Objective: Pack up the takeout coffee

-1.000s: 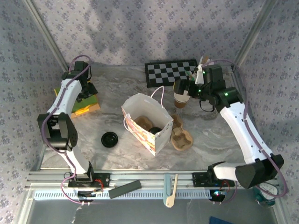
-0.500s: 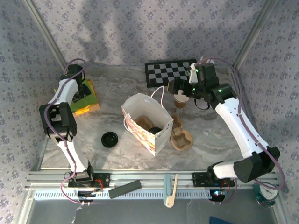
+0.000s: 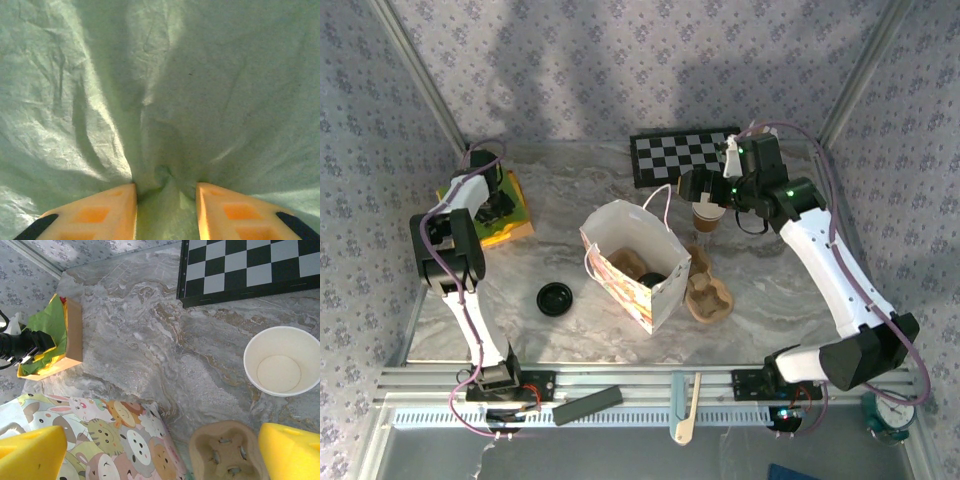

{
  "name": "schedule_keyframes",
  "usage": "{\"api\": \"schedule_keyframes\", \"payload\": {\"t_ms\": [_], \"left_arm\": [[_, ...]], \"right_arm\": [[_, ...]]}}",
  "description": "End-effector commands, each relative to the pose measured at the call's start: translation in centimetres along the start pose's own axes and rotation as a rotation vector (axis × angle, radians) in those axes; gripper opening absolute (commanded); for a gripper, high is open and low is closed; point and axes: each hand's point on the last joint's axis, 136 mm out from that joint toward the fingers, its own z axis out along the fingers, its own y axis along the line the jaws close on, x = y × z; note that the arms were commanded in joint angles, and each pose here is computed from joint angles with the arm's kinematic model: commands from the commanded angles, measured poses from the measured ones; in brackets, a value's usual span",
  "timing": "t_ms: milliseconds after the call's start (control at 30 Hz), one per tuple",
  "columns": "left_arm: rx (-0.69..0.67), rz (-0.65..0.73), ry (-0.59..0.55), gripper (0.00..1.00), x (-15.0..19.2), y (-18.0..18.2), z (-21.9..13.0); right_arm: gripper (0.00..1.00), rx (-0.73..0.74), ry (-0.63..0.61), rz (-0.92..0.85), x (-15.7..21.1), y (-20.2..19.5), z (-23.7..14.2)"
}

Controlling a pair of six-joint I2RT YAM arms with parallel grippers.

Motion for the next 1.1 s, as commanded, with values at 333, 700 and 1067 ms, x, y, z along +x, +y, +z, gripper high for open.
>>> {"api": "schedule_keyframes", "payload": {"t_ms": [333, 700, 1067], "left_arm": [[-0.002, 0.012, -0.057, 0.01, -1.1, 0.9, -3.9], [0.037, 0.001, -0.110, 0.00, -1.5, 1.2, -8.1], [0.021, 0.060, -0.050, 0.19, -0.5, 1.1, -6.1]], "right_arm": [[1.00, -0.003, 0.002, -0.021, -0.3, 0.4, -0.3], [1.00, -0.007, -0.001, -0.018, -0.1, 0.6, -0.4], [1.00, -0.014, 0.001, -0.025, 0.2, 1.1, -0.5]]}}
